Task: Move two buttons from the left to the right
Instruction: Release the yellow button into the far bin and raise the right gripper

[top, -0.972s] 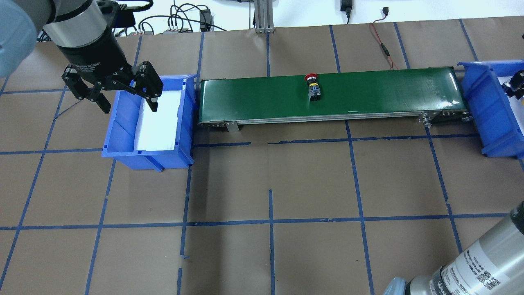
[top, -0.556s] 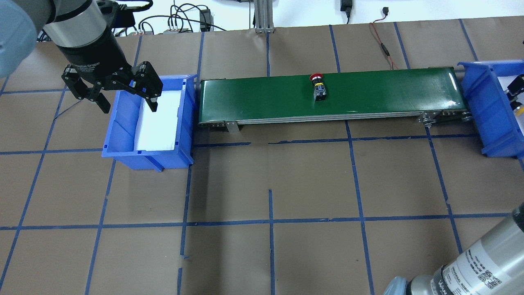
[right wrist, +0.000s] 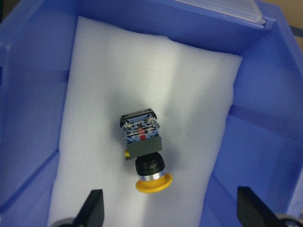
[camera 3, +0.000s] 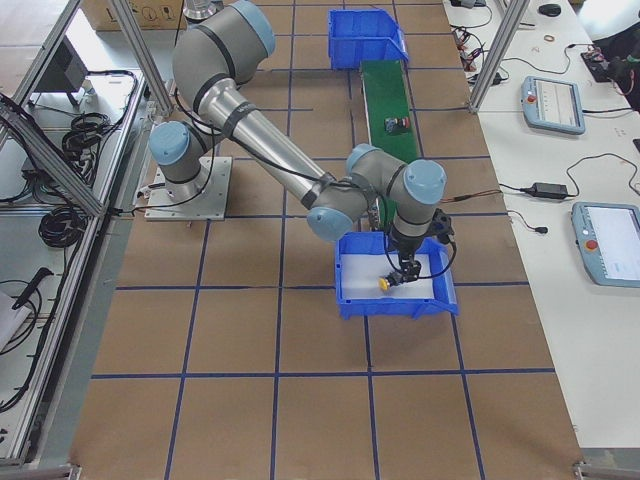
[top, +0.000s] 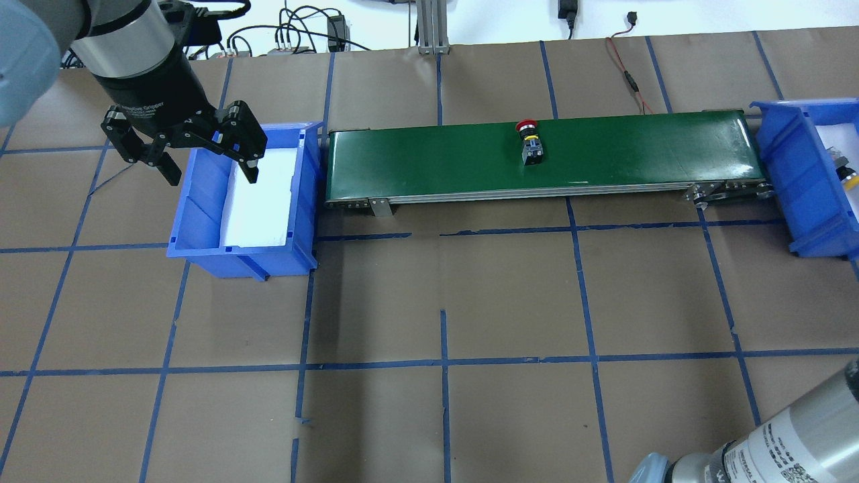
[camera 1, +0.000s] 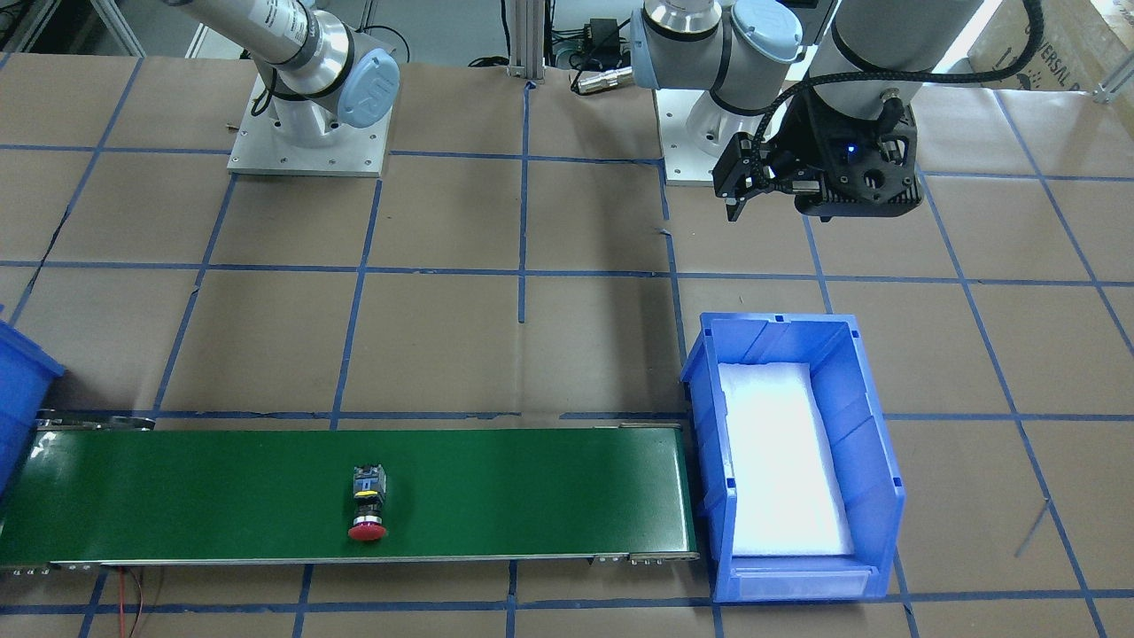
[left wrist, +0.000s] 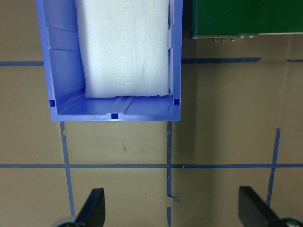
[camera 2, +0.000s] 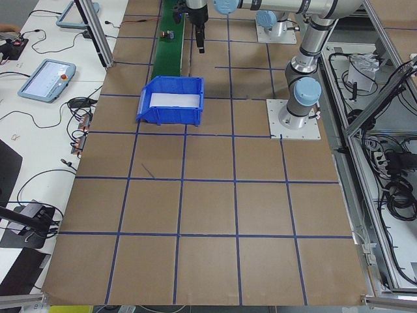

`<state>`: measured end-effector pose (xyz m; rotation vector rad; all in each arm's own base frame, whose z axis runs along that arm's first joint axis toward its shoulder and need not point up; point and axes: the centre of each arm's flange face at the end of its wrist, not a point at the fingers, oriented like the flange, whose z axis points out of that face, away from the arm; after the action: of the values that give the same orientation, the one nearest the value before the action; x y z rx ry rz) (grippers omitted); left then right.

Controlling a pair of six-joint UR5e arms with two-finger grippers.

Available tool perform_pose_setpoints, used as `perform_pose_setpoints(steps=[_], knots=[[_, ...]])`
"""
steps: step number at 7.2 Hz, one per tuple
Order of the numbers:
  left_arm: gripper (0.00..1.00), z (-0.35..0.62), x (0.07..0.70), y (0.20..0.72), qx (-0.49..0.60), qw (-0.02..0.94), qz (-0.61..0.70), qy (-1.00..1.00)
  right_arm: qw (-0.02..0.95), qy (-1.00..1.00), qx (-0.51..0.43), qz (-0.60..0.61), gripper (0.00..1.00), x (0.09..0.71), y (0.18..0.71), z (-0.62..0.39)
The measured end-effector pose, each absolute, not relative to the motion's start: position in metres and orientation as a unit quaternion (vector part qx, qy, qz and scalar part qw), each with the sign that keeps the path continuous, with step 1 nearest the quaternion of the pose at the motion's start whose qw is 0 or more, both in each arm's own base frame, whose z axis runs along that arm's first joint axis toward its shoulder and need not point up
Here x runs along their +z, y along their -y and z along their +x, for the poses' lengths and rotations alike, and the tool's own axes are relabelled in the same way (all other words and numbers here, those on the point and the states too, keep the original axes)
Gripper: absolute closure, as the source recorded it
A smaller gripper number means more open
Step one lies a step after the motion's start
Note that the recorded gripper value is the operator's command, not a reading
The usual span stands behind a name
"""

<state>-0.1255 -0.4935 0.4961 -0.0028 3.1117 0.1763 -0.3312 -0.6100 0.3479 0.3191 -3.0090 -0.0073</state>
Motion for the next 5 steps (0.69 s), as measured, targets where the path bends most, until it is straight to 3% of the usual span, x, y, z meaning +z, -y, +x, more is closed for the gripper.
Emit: perform_pose_setpoints(steps=[2,5], knots=[[0.0,-0.126,0.496,0.494,0.057,0.011,-0.001,-0.998,0.04,0.997,-0.007,0.058,0.0,0.411,0.584,-0.29],[0.0,-0.127,0.496,0.493,0.057,0.009,-0.001,-0.998,0.003,1.0,-0.005,0.007,0.0,0.415,0.596,-0.18]])
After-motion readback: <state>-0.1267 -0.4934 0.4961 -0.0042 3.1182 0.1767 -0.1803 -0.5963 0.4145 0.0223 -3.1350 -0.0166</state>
